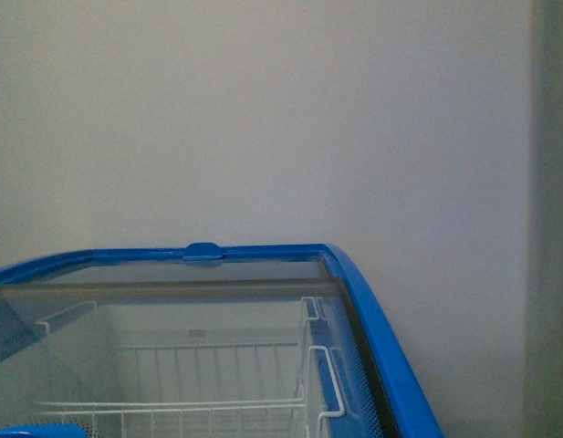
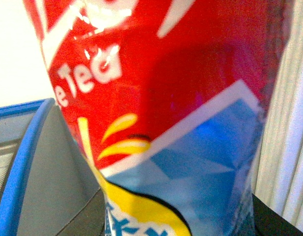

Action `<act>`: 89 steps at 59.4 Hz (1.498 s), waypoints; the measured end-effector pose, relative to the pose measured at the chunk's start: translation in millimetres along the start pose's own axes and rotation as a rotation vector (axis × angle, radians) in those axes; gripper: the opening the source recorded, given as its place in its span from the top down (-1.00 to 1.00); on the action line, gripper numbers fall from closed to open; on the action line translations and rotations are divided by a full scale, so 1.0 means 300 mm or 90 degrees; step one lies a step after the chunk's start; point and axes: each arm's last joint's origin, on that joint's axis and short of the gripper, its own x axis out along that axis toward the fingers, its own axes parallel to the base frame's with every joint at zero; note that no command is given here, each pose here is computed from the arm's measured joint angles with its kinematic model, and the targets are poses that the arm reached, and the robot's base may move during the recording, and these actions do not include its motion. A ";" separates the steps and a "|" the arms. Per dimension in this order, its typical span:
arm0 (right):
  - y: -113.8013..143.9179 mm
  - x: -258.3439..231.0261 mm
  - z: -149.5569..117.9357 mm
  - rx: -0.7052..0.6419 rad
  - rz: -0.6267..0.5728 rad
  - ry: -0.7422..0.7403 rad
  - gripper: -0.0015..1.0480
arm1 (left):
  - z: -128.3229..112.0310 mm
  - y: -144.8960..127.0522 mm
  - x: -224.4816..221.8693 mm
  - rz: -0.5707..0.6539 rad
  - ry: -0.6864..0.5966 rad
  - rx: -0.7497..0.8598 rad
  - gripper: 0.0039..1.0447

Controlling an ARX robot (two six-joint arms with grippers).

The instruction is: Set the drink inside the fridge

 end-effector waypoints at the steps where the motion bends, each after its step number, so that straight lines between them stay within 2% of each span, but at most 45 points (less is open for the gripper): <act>1: 0.000 0.000 0.000 0.000 0.000 0.000 0.22 | 0.000 0.000 0.000 0.000 0.000 0.000 -0.85; 4: 0.000 0.000 0.000 0.000 0.000 0.000 0.22 | 0.000 0.000 0.000 -0.007 0.002 -0.006 -0.85; 7: 0.000 0.000 0.000 0.000 0.000 0.000 0.22 | 0.001 0.004 0.010 -0.077 0.051 -0.057 -0.85; 11: 0.000 0.000 0.000 0.000 0.000 0.000 0.22 | 0.016 0.013 0.040 -0.129 0.079 -0.085 -0.85; 16: 0.000 0.000 0.000 0.000 0.002 0.000 0.22 | 0.047 0.021 0.073 -0.159 0.077 -0.084 -0.85; 24: 0.000 0.000 0.000 0.000 0.000 0.000 0.22 | 0.138 0.033 0.156 -0.212 0.033 -0.020 -0.85; 31: 0.000 0.000 0.000 0.000 0.000 0.000 0.22 | 0.208 0.033 0.237 -0.291 -0.006 0.101 -0.85; 40: 0.000 0.000 0.000 0.000 0.000 0.000 0.22 | 0.208 0.025 0.300 -0.397 0.001 0.237 -0.85; 44: 0.000 0.000 0.000 0.000 0.000 0.000 0.22 | 0.190 0.027 0.359 -0.444 0.006 0.390 -0.85; 46: 0.000 0.000 0.000 0.000 0.000 0.000 0.22 | 0.189 0.028 0.375 -0.452 -0.001 0.429 -0.85; 47: 0.000 0.000 0.000 0.000 0.000 0.000 0.22 | 0.215 0.023 0.446 -0.492 -0.040 0.601 -0.85; 55: 0.000 0.000 0.000 0.000 0.000 0.000 0.22 | 0.226 0.025 0.496 -0.502 -0.052 0.677 -0.85; 68: 0.000 0.000 0.000 0.000 0.000 0.000 0.22 | 0.230 0.036 0.570 -0.500 -0.042 0.718 -0.85; 89: 0.000 0.000 0.000 0.000 0.000 0.000 0.22 | 0.243 0.037 0.736 -0.516 -0.054 0.710 -0.85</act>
